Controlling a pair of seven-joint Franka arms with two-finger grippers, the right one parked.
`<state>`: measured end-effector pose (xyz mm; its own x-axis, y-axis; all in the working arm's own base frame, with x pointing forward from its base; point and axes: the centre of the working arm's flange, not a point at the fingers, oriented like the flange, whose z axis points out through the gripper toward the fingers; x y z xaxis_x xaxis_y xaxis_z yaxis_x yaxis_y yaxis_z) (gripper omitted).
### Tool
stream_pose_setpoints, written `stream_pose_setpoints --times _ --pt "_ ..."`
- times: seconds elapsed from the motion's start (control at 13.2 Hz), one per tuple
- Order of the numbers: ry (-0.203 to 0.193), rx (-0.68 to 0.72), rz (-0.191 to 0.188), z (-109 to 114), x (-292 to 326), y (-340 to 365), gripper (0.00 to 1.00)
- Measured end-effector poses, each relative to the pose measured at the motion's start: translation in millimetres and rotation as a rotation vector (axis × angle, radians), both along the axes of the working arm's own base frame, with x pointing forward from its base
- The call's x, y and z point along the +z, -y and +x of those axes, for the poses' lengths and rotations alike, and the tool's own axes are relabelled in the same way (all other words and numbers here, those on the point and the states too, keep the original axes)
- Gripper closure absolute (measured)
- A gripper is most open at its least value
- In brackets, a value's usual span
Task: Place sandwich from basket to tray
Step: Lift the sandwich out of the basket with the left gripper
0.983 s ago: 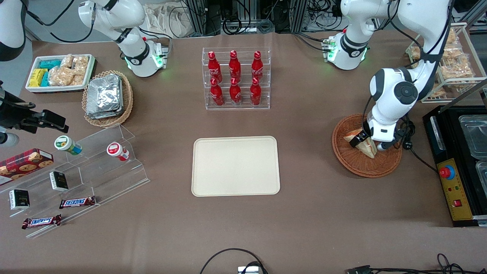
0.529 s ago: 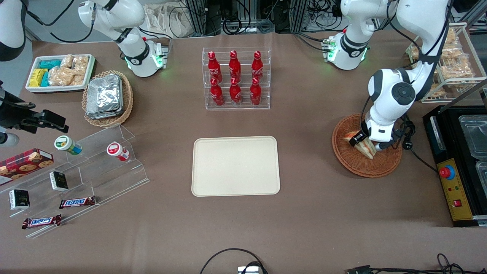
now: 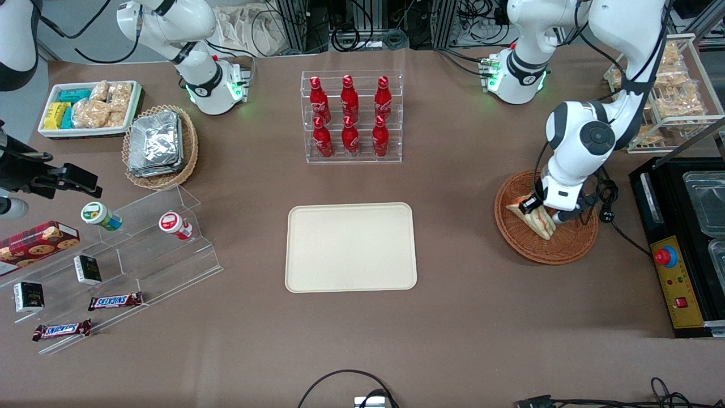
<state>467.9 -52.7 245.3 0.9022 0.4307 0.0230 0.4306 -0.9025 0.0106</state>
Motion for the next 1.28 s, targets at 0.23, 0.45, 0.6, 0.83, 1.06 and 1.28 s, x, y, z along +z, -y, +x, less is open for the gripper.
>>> stream_pose_setpoints --times 0.23,0.45,0.6,0.83,1.06,1.28 --pt "-0.008 -0.118 0.011 -3 33 -2 0.73" --pt "0.004 -0.276 0.02 -4 65 -4 0.73" --pt "0.006 -0.377 0.026 0 84 -7 0.73" --pt "-0.005 -0.487 0.029 13 114 -7 0.73" --pt "-0.026 -0.603 0.027 30 150 -2 0.73" --pt "-0.015 -0.665 -0.001 48 188 26 0.72"
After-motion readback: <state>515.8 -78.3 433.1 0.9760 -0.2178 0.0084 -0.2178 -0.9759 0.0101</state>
